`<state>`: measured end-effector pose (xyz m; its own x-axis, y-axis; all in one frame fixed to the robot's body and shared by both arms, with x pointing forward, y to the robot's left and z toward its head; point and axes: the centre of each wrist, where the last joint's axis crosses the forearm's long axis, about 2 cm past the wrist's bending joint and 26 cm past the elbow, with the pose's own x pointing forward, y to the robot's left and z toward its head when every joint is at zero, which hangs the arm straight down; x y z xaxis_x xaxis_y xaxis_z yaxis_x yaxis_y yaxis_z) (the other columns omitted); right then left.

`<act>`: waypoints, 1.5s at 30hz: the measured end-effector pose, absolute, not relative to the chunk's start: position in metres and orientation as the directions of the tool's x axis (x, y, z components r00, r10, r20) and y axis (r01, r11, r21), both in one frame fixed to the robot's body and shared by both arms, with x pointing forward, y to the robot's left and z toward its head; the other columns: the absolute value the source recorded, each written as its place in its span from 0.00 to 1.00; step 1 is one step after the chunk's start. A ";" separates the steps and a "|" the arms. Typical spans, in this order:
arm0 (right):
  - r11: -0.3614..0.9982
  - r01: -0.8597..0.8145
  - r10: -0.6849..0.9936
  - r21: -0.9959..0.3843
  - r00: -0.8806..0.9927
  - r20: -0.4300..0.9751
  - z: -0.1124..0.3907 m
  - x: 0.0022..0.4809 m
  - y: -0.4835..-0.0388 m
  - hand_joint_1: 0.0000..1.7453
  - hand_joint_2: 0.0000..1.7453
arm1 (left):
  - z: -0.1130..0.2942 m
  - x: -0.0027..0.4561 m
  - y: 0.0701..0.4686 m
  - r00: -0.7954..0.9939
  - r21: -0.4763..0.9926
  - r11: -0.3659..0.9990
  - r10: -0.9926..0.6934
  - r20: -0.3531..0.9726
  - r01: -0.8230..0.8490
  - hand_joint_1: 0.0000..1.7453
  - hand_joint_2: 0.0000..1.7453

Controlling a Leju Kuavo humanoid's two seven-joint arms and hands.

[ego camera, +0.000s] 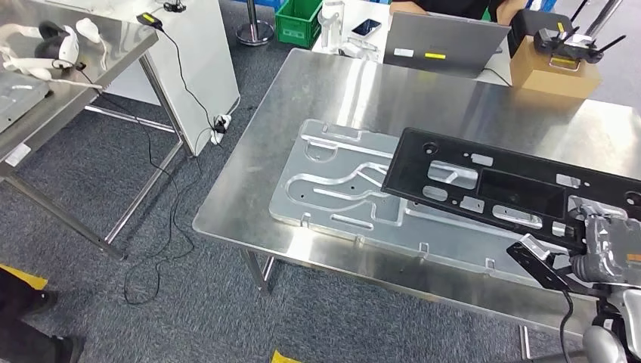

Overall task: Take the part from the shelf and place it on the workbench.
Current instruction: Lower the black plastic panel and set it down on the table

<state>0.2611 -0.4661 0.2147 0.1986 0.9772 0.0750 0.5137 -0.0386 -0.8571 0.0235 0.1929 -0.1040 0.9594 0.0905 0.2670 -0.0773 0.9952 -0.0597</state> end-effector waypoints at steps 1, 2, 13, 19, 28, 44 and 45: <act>-0.039 0.509 0.976 -0.860 0.203 0.076 0.213 0.261 -0.467 1.00 1.00 | -0.104 0.023 0.193 0.959 -0.060 0.995 0.091 0.267 -0.077 0.00 0.00; -0.039 0.503 0.975 -0.864 0.207 0.077 0.211 0.261 -0.468 1.00 1.00 | -0.104 0.023 0.193 0.960 -0.060 0.995 0.091 0.266 -0.078 0.00 0.00; -0.042 0.470 0.970 -0.881 0.232 0.078 0.202 0.263 -0.474 1.00 1.00 | -0.104 0.024 0.193 0.960 -0.058 0.995 0.095 0.263 -0.082 0.00 0.00; -0.042 0.461 0.968 -0.886 0.238 0.078 0.199 0.264 -0.476 1.00 1.00 | -0.104 0.023 0.193 0.961 -0.057 0.995 0.096 0.258 -0.084 0.00 0.00; -0.041 0.457 0.968 -0.888 0.237 0.077 0.198 0.265 -0.476 1.00 1.00 | -0.104 0.022 0.193 0.961 -0.057 0.995 0.099 0.257 -0.087 0.00 0.00; 0.014 0.379 0.978 -0.925 0.186 0.091 0.170 0.270 -0.452 0.00 0.00 | -0.104 0.023 0.194 0.942 -0.136 0.974 0.211 0.259 -0.181 0.00 0.50; 0.018 0.371 0.980 -0.928 0.177 0.089 0.168 0.270 -0.448 0.00 0.00 | -0.104 0.024 0.194 0.943 -0.135 0.974 0.209 0.257 -0.179 0.00 0.25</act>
<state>0.2704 -0.4482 0.1675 0.1774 0.9801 0.0894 0.3711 0.0175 -0.9284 0.0239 0.1939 -0.1043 0.9434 0.2092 0.2574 -0.1792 0.9745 -0.1352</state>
